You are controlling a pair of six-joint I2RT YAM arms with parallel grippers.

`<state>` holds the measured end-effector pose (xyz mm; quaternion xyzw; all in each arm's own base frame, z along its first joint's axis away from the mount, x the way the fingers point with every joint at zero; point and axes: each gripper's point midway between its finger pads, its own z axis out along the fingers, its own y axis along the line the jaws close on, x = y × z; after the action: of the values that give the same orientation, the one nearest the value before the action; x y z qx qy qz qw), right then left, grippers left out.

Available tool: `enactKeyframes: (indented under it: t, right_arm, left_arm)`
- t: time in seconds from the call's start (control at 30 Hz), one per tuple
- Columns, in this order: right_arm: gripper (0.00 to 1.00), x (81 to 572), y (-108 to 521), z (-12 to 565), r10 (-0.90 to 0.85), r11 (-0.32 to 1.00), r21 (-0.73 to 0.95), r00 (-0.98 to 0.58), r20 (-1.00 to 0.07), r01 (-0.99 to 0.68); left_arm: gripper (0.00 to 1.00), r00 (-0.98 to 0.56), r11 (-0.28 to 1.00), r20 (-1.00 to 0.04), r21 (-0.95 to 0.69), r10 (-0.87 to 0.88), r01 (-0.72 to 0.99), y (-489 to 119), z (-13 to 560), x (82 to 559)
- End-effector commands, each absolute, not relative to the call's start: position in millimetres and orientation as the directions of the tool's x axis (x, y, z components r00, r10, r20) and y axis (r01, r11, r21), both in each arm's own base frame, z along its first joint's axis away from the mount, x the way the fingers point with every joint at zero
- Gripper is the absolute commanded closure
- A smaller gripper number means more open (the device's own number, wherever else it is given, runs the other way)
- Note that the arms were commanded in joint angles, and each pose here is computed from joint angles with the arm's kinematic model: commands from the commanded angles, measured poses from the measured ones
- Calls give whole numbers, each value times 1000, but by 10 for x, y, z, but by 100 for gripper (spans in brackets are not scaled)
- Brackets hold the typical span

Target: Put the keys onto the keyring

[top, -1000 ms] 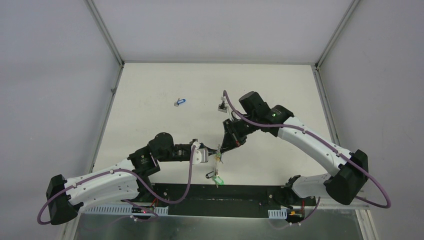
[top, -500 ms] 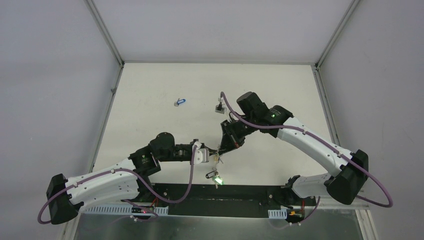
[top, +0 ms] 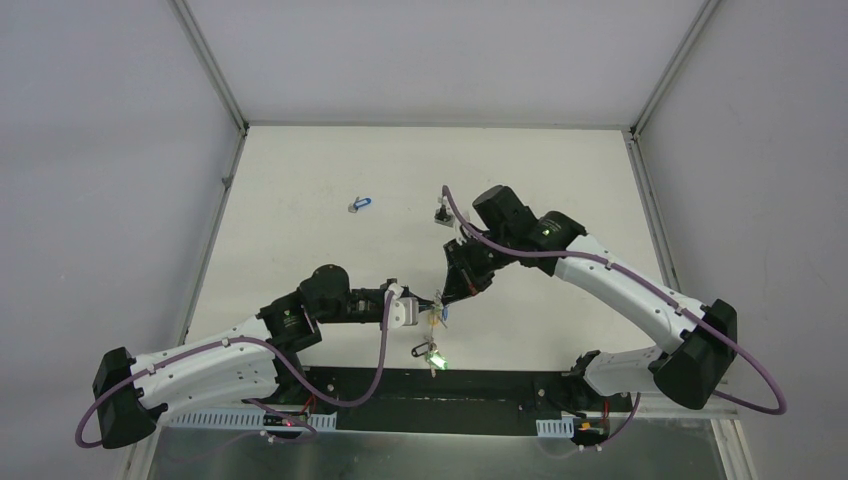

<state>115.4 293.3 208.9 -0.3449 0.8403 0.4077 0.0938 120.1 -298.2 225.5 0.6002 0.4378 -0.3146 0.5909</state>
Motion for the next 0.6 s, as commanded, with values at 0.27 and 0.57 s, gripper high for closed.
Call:
enactKeyframes:
  t: [0.27,0.57]
  right_arm:
    - [100,1348,2993,2319,-412,471,580,-747,-522,-665]
    - [100,1198,3131,2371,-435,373,671,-759,-484,-641]
  left_arm:
    - [100,472,73,-880,475,51,877,-3044,2585,1115]
    - [100,469,75,-881,472,55,878,-3049,2579,1124]
